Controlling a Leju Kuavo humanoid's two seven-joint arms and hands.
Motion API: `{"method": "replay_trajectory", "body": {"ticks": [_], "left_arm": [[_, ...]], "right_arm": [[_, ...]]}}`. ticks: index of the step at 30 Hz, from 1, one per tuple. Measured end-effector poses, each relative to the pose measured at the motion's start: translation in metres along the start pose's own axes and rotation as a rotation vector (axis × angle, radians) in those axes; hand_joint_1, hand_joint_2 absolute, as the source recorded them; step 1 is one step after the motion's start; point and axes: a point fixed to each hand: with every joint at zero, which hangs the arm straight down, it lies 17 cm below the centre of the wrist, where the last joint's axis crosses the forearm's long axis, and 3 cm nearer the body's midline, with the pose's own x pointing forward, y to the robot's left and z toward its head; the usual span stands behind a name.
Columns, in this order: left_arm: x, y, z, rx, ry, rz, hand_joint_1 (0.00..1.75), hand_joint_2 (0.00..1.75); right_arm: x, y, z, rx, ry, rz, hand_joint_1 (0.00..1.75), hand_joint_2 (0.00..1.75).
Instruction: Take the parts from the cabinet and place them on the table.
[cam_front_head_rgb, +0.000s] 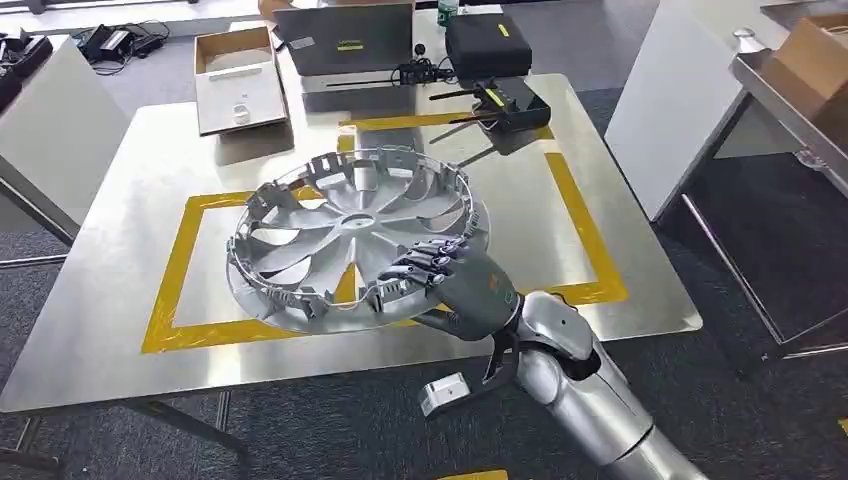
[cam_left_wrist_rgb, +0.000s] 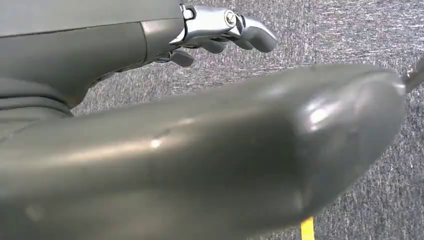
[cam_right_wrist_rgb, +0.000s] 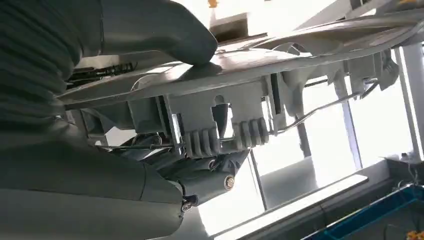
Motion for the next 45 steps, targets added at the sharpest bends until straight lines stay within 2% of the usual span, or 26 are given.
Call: {"method": "replay_trajectory", "body": {"ticks": [5,9,14,17,24,30,37,38,41,42,45], "left_arm": [[-0.001,-0.011,0.005,-0.028,0.004,-0.019,0.00,0.00],[-0.003,-0.020,0.009,-0.054,0.004,-0.051,0.00,0.00],[0.001,-0.025,0.011,-0.067,-0.014,-0.063,0.00,0.00],[0.002,-0.027,0.012,-0.074,-0.021,-0.063,0.00,0.00],[0.005,-0.029,0.012,-0.078,-0.030,-0.063,0.00,0.00],[0.003,-0.030,0.013,-0.082,-0.033,-0.072,0.00,0.00],[0.000,-0.026,0.014,-0.068,-0.032,-0.087,0.00,0.00],[0.001,-0.025,0.013,-0.064,-0.036,-0.094,0.00,1.75],[0.005,-0.023,0.012,-0.055,-0.051,-0.110,0.00,1.75],[0.006,-0.023,0.011,-0.053,-0.054,-0.113,0.00,0.00],[0.009,-0.020,0.010,-0.036,-0.060,-0.119,0.00,0.00]], "right_arm": [[-0.038,0.012,-0.016,0.025,0.072,0.029,1.75,1.75],[-0.090,0.028,-0.018,0.046,0.205,0.120,1.75,1.75],[-0.183,0.037,0.015,0.117,0.481,0.222,1.75,1.75],[-0.220,0.032,0.039,0.132,0.589,0.237,1.75,1.75],[-0.246,0.043,0.069,0.187,0.685,0.223,1.75,1.75],[-0.275,0.030,0.102,0.162,0.831,0.207,1.75,1.75],[-0.288,0.022,0.124,0.145,0.870,0.189,1.75,1.75],[-0.288,0.022,0.125,0.142,0.870,0.185,0.00,0.00],[-0.289,0.020,0.125,0.129,0.864,0.176,0.00,0.00],[-0.289,0.019,0.125,0.123,0.860,0.172,0.00,0.00],[-0.288,0.016,0.124,0.108,0.847,0.164,0.00,0.00]]}}
